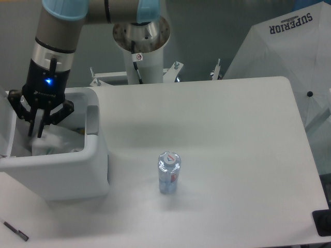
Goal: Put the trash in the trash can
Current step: 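Lower the packet into the bin and open the gripper, then raise the open gripper and move it above the water bottle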
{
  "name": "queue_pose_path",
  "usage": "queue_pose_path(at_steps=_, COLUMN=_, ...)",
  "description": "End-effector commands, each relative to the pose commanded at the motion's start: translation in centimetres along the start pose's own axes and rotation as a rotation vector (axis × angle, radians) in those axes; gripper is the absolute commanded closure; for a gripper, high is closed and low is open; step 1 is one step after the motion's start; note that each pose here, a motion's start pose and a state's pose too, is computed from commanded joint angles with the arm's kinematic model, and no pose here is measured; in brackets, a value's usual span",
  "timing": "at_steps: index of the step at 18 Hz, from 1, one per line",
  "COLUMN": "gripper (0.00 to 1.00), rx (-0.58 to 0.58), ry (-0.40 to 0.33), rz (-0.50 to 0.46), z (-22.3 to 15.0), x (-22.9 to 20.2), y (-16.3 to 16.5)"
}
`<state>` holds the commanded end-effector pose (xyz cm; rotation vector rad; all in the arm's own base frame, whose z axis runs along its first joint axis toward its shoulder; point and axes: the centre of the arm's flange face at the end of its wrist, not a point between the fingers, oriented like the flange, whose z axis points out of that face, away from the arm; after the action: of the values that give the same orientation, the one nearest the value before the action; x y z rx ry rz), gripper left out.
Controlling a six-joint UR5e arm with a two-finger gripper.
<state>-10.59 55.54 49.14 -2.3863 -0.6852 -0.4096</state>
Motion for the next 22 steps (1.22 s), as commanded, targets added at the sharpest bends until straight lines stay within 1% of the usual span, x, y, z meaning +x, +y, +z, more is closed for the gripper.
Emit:
queue_pose_path(at_steps=1, gripper=0.00, rx=0.021, ry=0.002, rz=0.008, z=-1.2, x=0.4, y=-0.2)
queue_pose_path(at_steps=3, gripper=0.00, rx=0.056, ry=0.003, rz=0.017, z=-3.2, x=0.8, y=-0.5)
queue_pose_path(at_steps=5, gripper=0.00, rx=0.105, ry=-0.020, rz=0.008, z=-5.4, x=-1.0, y=-1.6)
queue_pose_path(at_steps=6, gripper=0.00, rx=0.134, ry=-0.050, rz=0.009, z=-6.7, x=-3.1, y=-2.5)
queue_pose_path(at_steps=7, gripper=0.00, rx=0.153, ry=-0.095, rz=0.005, z=-7.5, x=-4.6, y=-3.0)
queue_pose_path(at_steps=8, gripper=0.00, rx=0.171, ry=-0.175, rz=-0.011, z=-8.1, x=-6.5, y=-3.5)
queue_pose_path(at_steps=10, gripper=0.00, rx=0.198, ry=-0.386, rz=-0.048, z=-9.1, x=-9.8, y=-3.8)
queue_pose_path(at_steps=11, gripper=0.00, rx=0.215, ry=-0.467, rz=-0.078, z=-10.2, x=-11.8, y=-4.1)
queue_pose_path(at_steps=12, gripper=0.00, rx=0.233, ry=-0.486, rz=-0.112, z=-11.2, x=-13.4, y=-4.6)
queue_pose_path(at_steps=13, gripper=0.00, rx=0.257, ry=-0.472, rz=-0.157, z=-12.8, x=-16.0, y=-5.4)
queue_pose_path(at_steps=15, gripper=0.00, rx=0.285, ry=-0.456, rz=-0.230, z=-15.1, x=-20.6, y=-5.9)
queue_pose_path(at_steps=17, gripper=0.00, rx=0.317, ry=-0.455, rz=-0.279, z=-17.4, x=-24.4, y=-6.2)
queue_pose_path(at_steps=18, gripper=0.00, rx=0.325, ry=-0.466, rz=-0.282, z=-18.3, x=-25.9, y=-6.4)
queue_pose_path(at_steps=20, gripper=0.00, rx=0.322, ry=-0.483, rz=-0.276, z=-19.0, x=-27.7, y=-6.3)
queue_pose_path(at_steps=22, gripper=0.00, rx=0.285, ry=-0.492, rz=-0.258, z=-17.8, x=-28.8, y=-5.5)
